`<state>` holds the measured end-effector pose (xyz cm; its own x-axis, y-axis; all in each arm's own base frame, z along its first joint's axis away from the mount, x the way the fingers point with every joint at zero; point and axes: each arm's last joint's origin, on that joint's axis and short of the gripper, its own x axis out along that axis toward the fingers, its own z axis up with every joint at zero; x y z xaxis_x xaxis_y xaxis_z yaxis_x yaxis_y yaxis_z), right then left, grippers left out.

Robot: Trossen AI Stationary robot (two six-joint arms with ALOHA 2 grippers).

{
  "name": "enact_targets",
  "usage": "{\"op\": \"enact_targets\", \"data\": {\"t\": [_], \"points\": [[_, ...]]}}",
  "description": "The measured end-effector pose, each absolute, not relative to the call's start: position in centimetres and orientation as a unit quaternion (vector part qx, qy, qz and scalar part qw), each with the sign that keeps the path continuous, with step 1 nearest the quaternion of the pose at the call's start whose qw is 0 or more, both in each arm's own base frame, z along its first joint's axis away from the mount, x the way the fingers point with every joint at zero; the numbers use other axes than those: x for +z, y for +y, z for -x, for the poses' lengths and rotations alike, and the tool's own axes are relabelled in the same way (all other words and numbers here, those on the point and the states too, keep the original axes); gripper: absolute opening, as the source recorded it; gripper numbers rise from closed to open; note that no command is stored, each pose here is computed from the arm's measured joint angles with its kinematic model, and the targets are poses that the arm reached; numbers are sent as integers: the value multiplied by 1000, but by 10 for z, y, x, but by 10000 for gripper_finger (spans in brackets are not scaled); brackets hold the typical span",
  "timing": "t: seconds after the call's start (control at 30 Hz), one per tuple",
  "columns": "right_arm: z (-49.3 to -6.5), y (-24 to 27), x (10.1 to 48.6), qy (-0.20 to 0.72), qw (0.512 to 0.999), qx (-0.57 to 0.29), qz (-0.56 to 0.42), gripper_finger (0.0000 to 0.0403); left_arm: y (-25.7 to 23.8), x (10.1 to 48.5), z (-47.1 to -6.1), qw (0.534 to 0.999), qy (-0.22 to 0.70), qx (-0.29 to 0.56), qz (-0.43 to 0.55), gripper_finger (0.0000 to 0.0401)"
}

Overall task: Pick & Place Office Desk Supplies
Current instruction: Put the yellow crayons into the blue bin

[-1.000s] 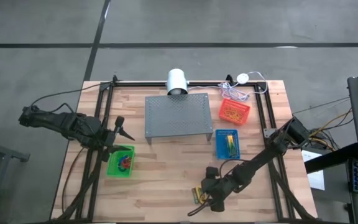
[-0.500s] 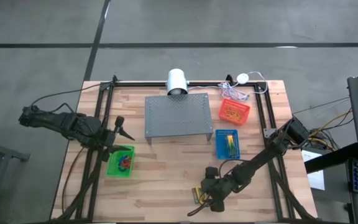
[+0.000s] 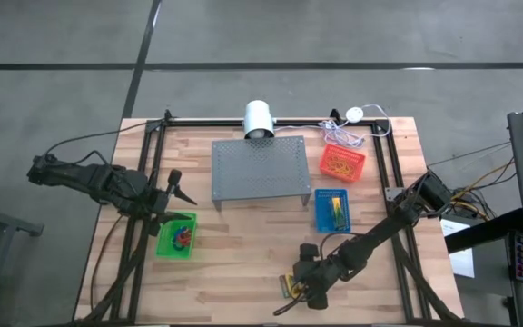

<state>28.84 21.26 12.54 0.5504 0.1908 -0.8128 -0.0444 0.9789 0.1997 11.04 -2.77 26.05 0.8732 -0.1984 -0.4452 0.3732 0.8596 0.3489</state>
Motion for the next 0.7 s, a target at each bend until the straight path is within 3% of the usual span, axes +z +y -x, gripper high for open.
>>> {"op": "enact_targets", "data": {"t": [0.7], "points": [[-285, 209, 136, 463, 882, 66, -56, 212, -28, 261, -110, 943, 201, -152, -217, 209]]}}
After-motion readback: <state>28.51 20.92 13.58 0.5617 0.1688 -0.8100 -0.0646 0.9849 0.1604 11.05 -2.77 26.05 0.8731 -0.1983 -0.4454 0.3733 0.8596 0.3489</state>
